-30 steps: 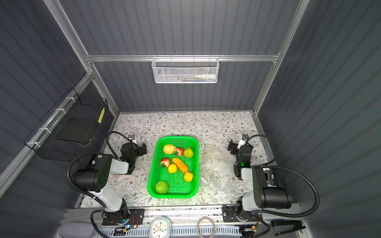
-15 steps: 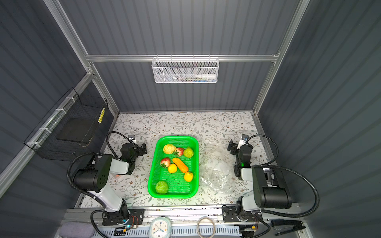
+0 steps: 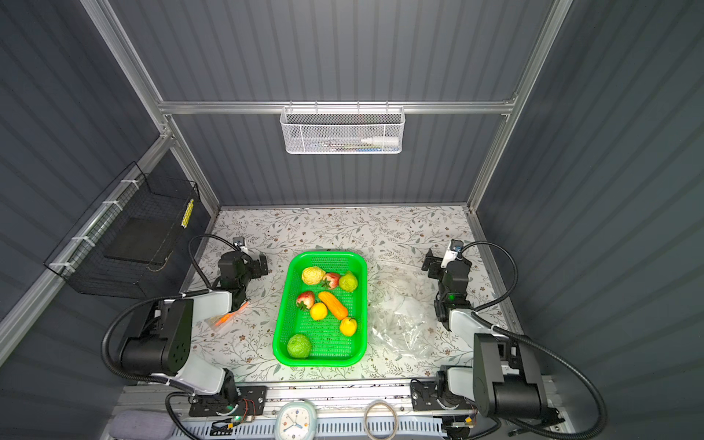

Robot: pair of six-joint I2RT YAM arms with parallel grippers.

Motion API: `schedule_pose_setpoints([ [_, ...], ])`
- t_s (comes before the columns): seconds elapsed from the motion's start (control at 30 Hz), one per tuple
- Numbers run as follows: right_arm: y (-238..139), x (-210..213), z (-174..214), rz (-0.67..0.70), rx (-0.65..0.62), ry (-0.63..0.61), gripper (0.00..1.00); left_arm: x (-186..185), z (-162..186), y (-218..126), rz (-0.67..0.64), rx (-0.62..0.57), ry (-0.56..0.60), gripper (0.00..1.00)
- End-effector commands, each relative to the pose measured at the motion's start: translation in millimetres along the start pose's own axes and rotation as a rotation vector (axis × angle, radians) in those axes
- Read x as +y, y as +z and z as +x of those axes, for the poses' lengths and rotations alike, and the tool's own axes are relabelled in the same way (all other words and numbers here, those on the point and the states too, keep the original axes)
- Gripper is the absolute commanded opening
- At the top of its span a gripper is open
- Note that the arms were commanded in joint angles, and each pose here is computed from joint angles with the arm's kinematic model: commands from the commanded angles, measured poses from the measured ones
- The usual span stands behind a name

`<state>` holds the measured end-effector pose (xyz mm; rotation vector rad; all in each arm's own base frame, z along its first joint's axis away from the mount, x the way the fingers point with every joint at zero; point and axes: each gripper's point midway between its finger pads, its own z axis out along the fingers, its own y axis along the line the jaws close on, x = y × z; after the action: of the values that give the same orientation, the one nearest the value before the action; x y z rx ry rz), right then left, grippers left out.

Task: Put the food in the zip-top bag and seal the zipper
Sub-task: 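Move the left gripper toward the green basket while the right gripper moves toward the bag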

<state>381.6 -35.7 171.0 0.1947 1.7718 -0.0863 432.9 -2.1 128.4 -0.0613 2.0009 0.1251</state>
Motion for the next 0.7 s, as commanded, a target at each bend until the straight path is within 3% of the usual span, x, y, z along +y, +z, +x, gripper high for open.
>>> schedule_pose_setpoints([
  [0.0,-7,2,-5,0.005,0.046,0.016,0.99,1,-7,-14,-0.002,0.147,-0.049,1.00],
  [0.13,-21,12,-27,-0.046,0.048,0.058,0.99,-17,-14,-32,0.096,0.286,-0.107,1.00],
  [0.27,-36,23,-36,-0.097,0.115,0.140,0.99,-32,-13,-64,0.193,0.336,-0.198,0.99],
  [0.53,-60,27,-26,-0.070,0.357,0.328,0.99,-66,27,-132,0.354,0.523,-0.334,0.91],
  [0.67,-62,42,-18,-0.144,0.417,0.382,0.99,-86,41,-159,0.415,0.569,-0.375,0.89],
])
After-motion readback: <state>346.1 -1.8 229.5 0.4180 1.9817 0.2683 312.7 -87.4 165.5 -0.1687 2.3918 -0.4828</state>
